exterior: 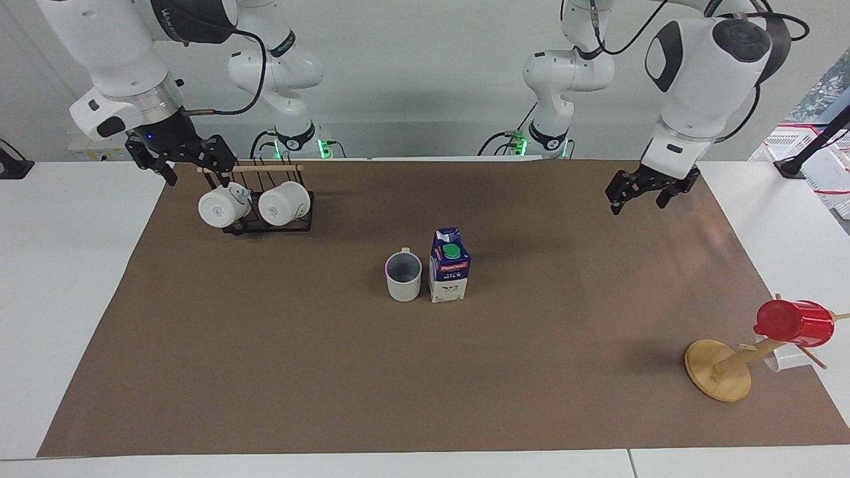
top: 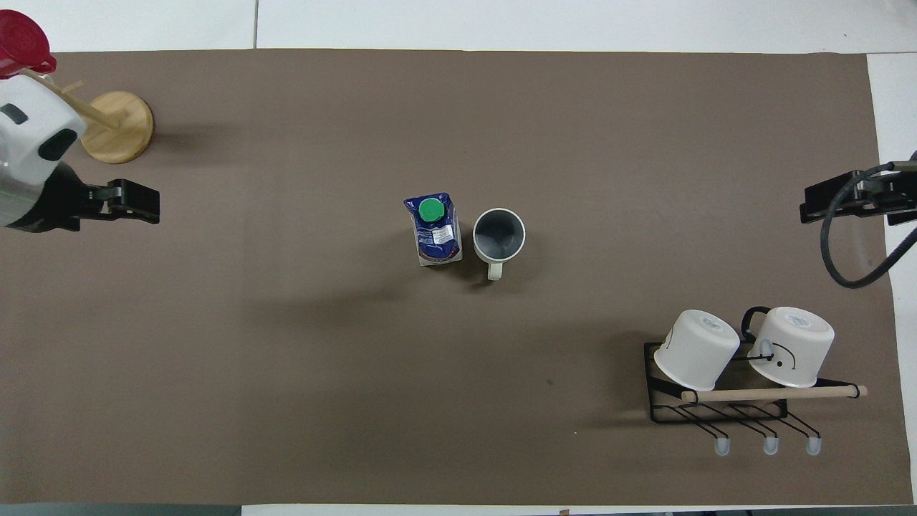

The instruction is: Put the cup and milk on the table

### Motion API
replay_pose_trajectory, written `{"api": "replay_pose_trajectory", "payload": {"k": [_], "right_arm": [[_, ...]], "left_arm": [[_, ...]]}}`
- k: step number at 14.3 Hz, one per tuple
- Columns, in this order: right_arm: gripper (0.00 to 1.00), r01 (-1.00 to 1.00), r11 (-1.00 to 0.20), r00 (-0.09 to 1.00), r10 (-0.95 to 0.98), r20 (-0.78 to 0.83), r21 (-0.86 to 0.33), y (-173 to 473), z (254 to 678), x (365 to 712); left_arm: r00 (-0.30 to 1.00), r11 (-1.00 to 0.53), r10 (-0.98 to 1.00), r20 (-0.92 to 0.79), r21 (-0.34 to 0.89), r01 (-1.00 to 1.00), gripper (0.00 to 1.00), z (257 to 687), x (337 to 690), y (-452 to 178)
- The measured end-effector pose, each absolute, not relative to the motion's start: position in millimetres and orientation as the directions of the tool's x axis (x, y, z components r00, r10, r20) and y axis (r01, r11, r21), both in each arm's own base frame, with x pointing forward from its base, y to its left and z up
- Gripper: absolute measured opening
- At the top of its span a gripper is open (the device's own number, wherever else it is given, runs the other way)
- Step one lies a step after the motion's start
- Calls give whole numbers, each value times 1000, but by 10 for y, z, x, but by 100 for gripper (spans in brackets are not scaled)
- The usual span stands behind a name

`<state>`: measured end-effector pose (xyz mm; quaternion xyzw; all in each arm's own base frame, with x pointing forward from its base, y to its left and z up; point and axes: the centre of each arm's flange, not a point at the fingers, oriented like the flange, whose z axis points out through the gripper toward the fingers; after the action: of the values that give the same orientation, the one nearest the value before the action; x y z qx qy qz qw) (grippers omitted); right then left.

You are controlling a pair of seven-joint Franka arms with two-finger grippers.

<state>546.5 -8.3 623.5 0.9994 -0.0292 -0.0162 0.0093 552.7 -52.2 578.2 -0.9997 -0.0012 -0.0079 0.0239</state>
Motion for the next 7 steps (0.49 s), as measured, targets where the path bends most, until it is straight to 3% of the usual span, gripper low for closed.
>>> {"api": "replay_pose_trajectory", "payload": {"k": [7], "right_arm": [[100, -56, -998, 998, -57, -32, 20, -73, 6235, 5465]], "left_arm": [[999, -998, -40, 8, -48, -39, 100, 6265, 5501, 58]]}}
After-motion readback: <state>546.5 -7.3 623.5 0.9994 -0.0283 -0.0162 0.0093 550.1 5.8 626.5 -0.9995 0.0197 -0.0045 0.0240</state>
